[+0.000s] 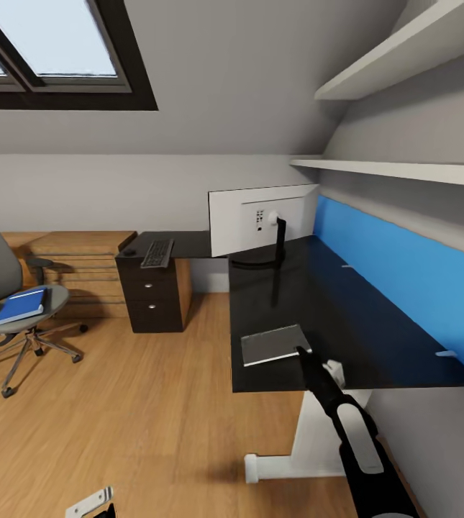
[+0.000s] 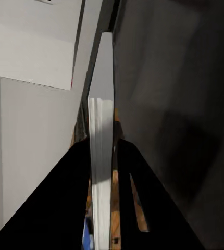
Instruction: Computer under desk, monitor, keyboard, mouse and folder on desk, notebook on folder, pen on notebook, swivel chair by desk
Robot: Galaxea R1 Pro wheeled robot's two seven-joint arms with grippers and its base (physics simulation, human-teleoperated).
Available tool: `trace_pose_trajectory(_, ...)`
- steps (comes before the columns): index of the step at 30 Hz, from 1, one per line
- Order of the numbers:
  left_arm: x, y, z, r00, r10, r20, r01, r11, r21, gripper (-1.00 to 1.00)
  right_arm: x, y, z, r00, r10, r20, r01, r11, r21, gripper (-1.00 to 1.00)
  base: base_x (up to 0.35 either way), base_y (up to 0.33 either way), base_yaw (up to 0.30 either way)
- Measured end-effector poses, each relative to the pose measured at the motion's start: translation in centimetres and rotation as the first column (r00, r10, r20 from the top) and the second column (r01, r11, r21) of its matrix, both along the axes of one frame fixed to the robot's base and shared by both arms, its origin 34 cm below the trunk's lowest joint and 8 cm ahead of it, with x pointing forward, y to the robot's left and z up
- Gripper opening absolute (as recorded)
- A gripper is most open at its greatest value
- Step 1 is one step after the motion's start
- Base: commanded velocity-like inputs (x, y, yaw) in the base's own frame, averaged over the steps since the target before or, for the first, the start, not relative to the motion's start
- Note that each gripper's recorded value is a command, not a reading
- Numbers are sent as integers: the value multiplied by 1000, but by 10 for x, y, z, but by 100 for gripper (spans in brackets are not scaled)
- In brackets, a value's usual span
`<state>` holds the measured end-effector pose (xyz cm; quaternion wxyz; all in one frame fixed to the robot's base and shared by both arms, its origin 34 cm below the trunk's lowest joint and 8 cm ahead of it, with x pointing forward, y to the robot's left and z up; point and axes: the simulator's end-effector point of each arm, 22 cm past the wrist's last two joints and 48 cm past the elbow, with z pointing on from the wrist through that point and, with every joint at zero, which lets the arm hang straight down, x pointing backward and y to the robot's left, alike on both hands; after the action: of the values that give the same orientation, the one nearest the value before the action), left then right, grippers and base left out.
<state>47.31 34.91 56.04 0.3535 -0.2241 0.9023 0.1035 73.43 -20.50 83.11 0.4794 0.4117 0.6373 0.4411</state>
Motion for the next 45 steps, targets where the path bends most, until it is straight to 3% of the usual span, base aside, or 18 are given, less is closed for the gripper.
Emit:
trace_pose_trajectory(3, 0, -1, 0, 1000, -2, 3, 2, 1000, -1, 100, 1, 4, 12, 998, 15, 54, -16, 1000, 12, -100, 0, 317, 0)
trace_pose_trajectory(4, 1, -3, 0, 1000, -4, 4, 4, 1000, -1, 100, 0, 9, 26, 992, 33, 118, -36, 999, 29, -100, 0, 328, 0)
trace_pose_trajectory(6, 1, -5, 0, 1000, -7, 4, 7, 1000, -3, 100, -1, 14, 36, 984, 49, 170, -56, 998, 36, -100, 0, 331, 0)
trace_pose_trajectory(8, 1, -7, 0, 1000, -13, 4, 13, 1000, -4, 100, -1, 14, 37, 983, 51, 178, -59, 998, 37, -100, 0, 332, 0)
trace_pose_trajectory(24, -1, -18, -5, 999, -44, -11, 43, 999, -6, 100, -5, 35, 16, 986, 92, 139, -98, 995, 36, -100, 30, 333, 0)
trace_pose_trajectory(45, -1, -20, -6, 999, -52, -13, 52, 999, -3, 100, -6, 36, 14, 986, 95, 135, -100, 994, 34, -100, 129, 303, 0)
